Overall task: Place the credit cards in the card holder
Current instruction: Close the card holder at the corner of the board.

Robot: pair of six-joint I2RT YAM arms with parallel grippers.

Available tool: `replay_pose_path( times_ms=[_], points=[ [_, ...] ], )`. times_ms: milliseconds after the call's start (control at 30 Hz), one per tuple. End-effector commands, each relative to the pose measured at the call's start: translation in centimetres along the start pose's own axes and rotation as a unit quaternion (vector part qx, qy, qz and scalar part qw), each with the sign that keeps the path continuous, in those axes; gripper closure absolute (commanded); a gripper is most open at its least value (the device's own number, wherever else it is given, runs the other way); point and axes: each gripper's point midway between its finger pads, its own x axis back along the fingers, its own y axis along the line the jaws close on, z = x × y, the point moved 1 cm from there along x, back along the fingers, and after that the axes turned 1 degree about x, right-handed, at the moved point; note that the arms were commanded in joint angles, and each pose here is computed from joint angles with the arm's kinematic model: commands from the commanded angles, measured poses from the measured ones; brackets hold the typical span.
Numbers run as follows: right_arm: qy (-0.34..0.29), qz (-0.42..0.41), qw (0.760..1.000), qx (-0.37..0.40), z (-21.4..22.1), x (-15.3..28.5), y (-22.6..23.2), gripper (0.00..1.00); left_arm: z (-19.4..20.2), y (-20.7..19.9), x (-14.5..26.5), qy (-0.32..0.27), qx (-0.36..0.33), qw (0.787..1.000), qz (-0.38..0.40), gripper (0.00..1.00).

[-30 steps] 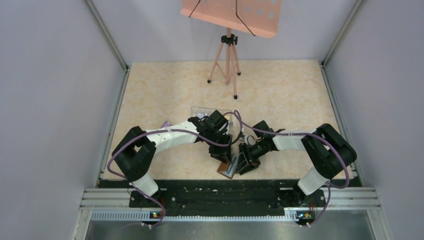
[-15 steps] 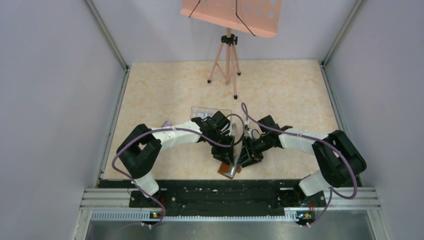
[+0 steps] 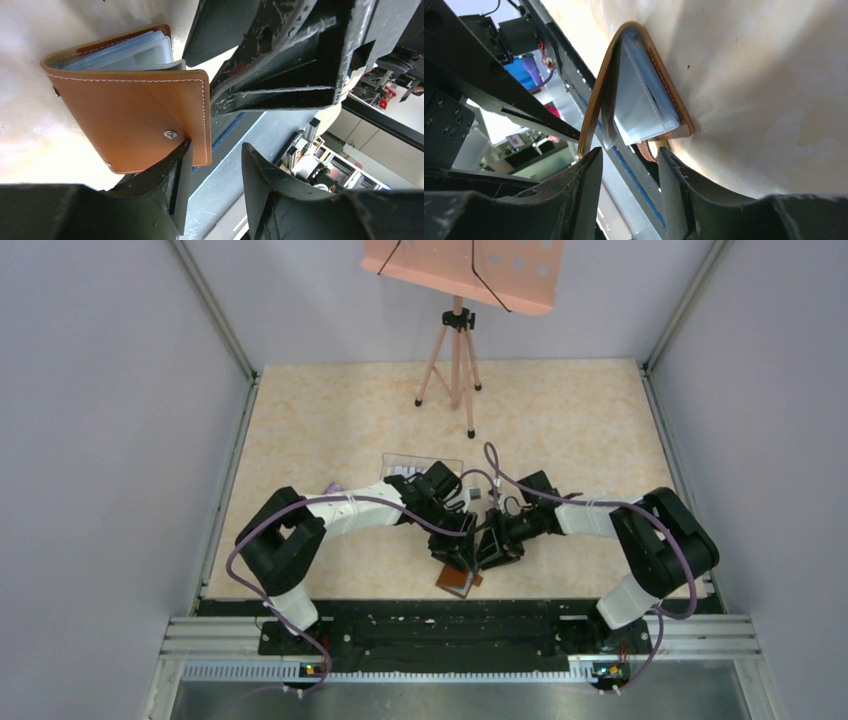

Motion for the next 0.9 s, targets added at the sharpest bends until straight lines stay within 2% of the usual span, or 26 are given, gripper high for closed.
replay_pose_path(
  times_ms=[0, 100, 233, 433, 700, 867],
  points=[
    [0.007, -0.049, 0.999, 0.009, 0.5, -0.2, 0.9, 0.56, 0.3, -0.2, -1.0, 0.021, -0.015, 0.999, 0.028, 0.55],
    [0.023, -0.049, 0.999, -0.003, 1.4, -0.7, 0.4, 0.6, 0.7, 0.6, -1.4, 0.027, -0.008, 0.999, 0.023, 0.62],
    [0.039, -0.053, 0.998, -0.016, 2.2, -1.2, 0.0, 0.64, 1.2, 2.1, -2.1, 0.034, 0.006, 0.999, -0.002, 0.82],
    [0.045, -0.046, 0.998, -0.009, 2.2, -1.5, 0.2, 0.65, 1.1, 4.4, -2.3, 0.021, 0.024, 0.998, -0.06, 1.0],
    [0.082, -0.057, 0.995, -0.006, 3.6, -2.1, 0.7, 0.66, 0.6, 7.3, -2.0, -0.011, 0.058, 0.988, -0.143, 1.0],
    [0.116, -0.037, 0.993, -0.008, 4.9, -2.4, 0.2, 0.65, 0.6, 9.0, -1.9, -0.015, 0.08, 0.982, -0.17, 1.0]
  ],
)
